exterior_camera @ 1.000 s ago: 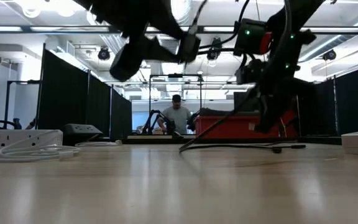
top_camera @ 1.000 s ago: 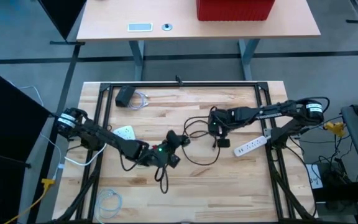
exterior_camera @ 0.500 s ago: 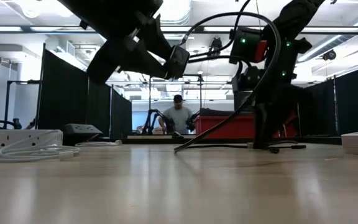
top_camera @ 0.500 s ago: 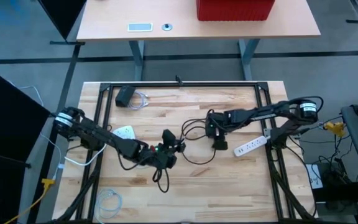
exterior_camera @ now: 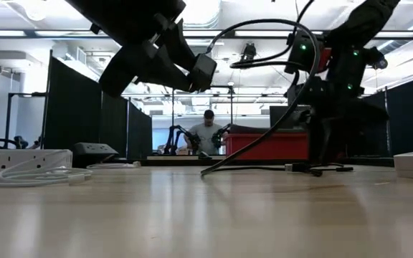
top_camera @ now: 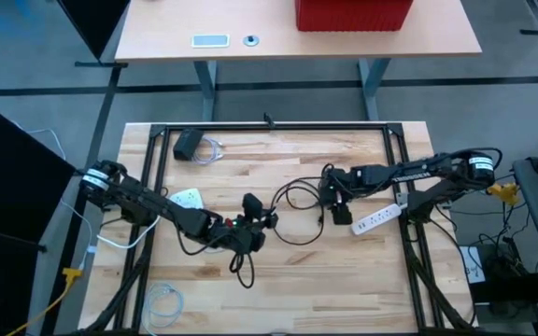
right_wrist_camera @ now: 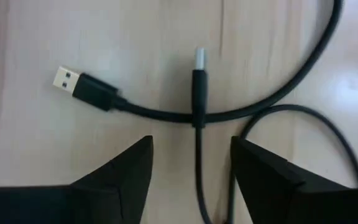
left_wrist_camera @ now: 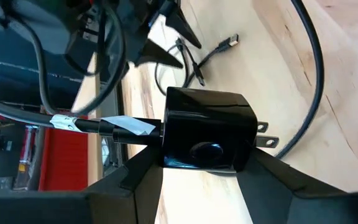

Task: Insert USB
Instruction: Insert the black charger cable into the black charger adapter

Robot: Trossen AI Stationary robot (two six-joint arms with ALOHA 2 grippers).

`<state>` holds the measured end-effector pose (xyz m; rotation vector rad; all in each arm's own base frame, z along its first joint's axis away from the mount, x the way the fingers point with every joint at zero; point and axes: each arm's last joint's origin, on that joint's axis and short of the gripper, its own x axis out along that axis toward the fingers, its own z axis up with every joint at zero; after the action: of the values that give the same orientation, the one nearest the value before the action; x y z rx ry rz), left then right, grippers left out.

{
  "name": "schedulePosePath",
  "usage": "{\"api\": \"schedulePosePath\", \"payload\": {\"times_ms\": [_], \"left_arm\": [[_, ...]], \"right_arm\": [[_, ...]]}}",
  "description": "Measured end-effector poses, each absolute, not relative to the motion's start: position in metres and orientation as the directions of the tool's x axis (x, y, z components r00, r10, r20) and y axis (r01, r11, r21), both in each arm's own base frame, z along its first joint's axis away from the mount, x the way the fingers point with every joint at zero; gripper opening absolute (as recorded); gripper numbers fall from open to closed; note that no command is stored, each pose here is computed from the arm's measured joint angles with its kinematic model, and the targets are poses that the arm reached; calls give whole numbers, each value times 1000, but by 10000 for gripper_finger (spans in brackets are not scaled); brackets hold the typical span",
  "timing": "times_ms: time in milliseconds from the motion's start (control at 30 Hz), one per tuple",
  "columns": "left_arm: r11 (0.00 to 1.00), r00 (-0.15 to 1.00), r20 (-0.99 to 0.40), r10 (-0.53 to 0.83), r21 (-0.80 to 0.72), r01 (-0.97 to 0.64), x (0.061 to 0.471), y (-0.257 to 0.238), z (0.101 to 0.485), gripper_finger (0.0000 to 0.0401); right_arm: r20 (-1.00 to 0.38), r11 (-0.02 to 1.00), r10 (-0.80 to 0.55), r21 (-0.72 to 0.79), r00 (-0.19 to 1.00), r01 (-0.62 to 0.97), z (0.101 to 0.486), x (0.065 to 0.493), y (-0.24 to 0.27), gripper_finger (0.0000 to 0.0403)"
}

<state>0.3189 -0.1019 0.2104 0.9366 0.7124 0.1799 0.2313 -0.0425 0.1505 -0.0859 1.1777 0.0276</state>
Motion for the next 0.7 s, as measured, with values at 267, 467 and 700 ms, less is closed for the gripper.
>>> {"api": "schedulePosePath", "payload": {"times_ms": [267, 467, 700], "left_arm": [[608, 755, -487, 439, 779, 149, 318, -101, 211, 173], [609, 755, -487, 439, 779, 149, 318, -101, 211, 173], [632, 760, -504, 411, 758, 160, 318, -102, 210, 173]], "right_arm": [[-921, 998, -39, -57, 387, -35, 146, 231, -43, 110], [-929, 998, -36, -52, 368, -36, 139, 232, -43, 52], [-930, 999, -53, -51, 363, 15, 140, 231, -44, 4]]}}
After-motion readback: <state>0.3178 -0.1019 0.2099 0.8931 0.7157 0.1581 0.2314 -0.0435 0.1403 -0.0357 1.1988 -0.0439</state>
